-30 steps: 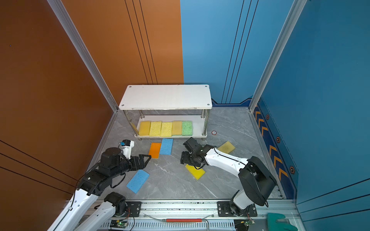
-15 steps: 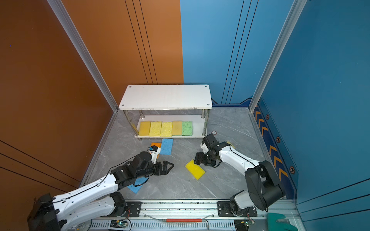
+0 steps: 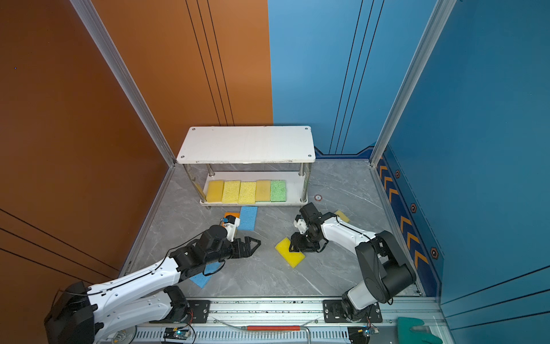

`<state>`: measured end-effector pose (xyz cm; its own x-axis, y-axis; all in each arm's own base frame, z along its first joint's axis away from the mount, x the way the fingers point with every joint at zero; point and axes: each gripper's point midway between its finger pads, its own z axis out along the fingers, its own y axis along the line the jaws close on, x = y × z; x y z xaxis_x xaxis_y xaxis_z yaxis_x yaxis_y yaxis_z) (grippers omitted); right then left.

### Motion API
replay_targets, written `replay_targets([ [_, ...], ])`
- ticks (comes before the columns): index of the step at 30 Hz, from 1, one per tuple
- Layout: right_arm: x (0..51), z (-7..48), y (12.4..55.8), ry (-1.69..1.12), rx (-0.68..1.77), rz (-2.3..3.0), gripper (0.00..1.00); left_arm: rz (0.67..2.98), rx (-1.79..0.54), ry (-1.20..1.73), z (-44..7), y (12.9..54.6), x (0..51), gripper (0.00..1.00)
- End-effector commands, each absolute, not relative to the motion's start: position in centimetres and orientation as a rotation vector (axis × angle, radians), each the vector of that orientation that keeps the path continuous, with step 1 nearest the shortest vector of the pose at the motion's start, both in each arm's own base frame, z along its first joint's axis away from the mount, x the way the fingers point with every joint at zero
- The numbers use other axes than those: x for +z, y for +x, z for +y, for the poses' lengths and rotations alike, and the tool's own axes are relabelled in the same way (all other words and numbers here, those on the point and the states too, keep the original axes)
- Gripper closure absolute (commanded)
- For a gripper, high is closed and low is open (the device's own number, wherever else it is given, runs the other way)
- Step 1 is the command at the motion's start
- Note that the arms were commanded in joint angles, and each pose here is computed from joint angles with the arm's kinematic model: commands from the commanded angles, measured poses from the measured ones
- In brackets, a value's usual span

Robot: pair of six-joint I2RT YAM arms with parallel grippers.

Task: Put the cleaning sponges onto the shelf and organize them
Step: 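Drag the yellow sponge toward the left gripper while the left reaches toward it, then lift the yellow sponge upright with the right gripper while the left approaches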

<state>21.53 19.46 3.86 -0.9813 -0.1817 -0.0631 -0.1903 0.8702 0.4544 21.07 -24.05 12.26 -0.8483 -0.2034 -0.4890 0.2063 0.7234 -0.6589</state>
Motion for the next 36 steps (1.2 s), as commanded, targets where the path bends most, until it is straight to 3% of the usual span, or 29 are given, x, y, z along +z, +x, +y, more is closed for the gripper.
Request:
replay_targets([
  [1, 3.1, 19.4, 20.2, -0.348, 0.720, 3.068, 0.50, 2.372, -1.013, -0.017, -23.4, 21.1, 12.3, 0.00],
  [16, 3.0, 21.3, 19.8, -0.389, 0.728, 3.039, 0.89, 2.361, -1.049, -0.055, -21.9, 21.0, 12.6, 0.00],
  [18, 3.1, 21.7, 19.8, -0.383, 0.742, 3.024, 0.88, 2.362, -1.056, -0.064, -21.7, 20.9, 12.5, 0.01],
  [21, 2.7, 21.6, 19.9, -0.374, 0.708, 3.030, 0.75, 2.369, -1.058, -0.080, -21.4, 20.9, 12.2, 0.01],
  [28, 2.1, 21.7, 19.8, -0.401, 0.634, 3.031, 0.74, 2.371, -1.058, -0.096, -20.8, 20.7, 12.1, 0.01],
  [33, 1.5, 21.9, 19.7, -0.425, 0.591, 3.036, 0.83, 2.369, -1.063, -0.105, -20.7, 20.8, 12.1, 0.01],
  [36, 1.5, 22.1, 19.6, -0.420, 0.599, 3.031, 0.96, 2.369, -1.073, -0.111, -20.7, 20.8, 12.0, 0.01],
])
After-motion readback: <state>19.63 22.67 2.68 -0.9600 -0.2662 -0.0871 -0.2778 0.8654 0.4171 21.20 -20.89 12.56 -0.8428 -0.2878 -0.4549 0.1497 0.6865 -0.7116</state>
